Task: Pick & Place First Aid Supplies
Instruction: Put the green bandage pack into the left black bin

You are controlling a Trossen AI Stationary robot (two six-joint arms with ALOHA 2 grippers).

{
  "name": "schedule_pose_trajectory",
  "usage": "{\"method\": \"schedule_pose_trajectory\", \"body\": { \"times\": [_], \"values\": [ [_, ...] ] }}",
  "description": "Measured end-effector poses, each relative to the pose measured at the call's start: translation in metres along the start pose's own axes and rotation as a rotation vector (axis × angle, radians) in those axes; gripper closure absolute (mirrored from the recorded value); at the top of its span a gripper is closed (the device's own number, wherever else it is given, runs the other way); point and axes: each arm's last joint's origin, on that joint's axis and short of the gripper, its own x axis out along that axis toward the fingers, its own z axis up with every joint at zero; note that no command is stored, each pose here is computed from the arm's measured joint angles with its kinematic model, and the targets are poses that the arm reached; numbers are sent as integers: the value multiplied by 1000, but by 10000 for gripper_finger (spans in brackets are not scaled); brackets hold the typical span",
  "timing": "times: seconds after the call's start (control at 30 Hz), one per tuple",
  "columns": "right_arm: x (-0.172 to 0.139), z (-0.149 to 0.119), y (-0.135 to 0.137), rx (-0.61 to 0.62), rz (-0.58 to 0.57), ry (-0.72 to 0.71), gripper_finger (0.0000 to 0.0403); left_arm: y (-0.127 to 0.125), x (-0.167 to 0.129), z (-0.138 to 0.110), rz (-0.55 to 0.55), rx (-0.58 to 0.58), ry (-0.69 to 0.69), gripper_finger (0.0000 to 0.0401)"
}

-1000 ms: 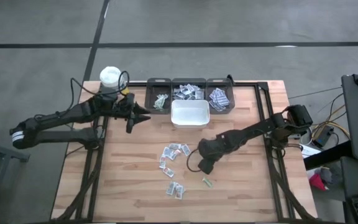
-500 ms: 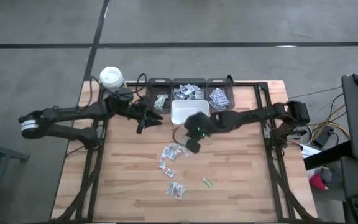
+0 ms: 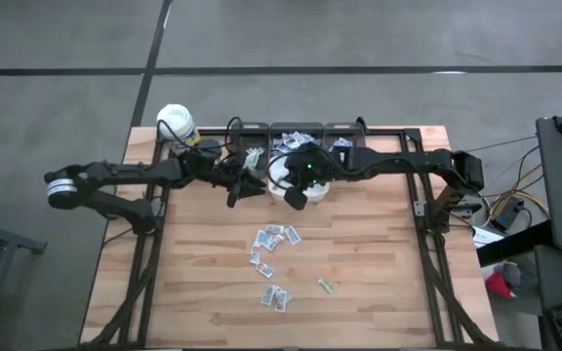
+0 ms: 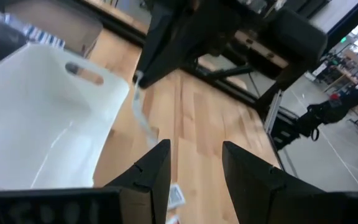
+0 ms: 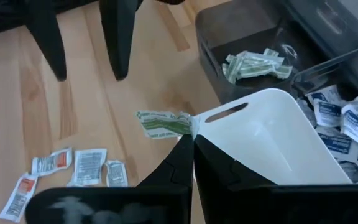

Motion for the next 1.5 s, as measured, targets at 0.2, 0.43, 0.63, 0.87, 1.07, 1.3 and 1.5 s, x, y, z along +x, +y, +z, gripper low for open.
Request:
{"method": "schedule_pose_trajectory", "body": {
  "times": [0.2,0.43,0.63,0.87,1.07,1.3,1.5],
  "values": [
    [0,0,-2,-4,-6,12,395,5,9,2,-14,14,-47,263],
    [-1,1,-2,-3,-5,9,395,14,21,3,31,-30,-34,263],
    [-1,1,-2,-4,-3,13,395,18,34,12,33,-10,-30,263],
    [-1,-4,-3,-7,-14,56,395,25,46,15,49,-22,12,263],
    [-1,-4,-3,-8,-12,59,395,26,47,13,60,-36,39,263],
    [-1,-4,-2,-11,11,63,395,27,47,14,96,-27,26,263],
    [-1,-3,-2,-10,21,55,395,27,47,14,100,-27,24,263]
  ]
}}
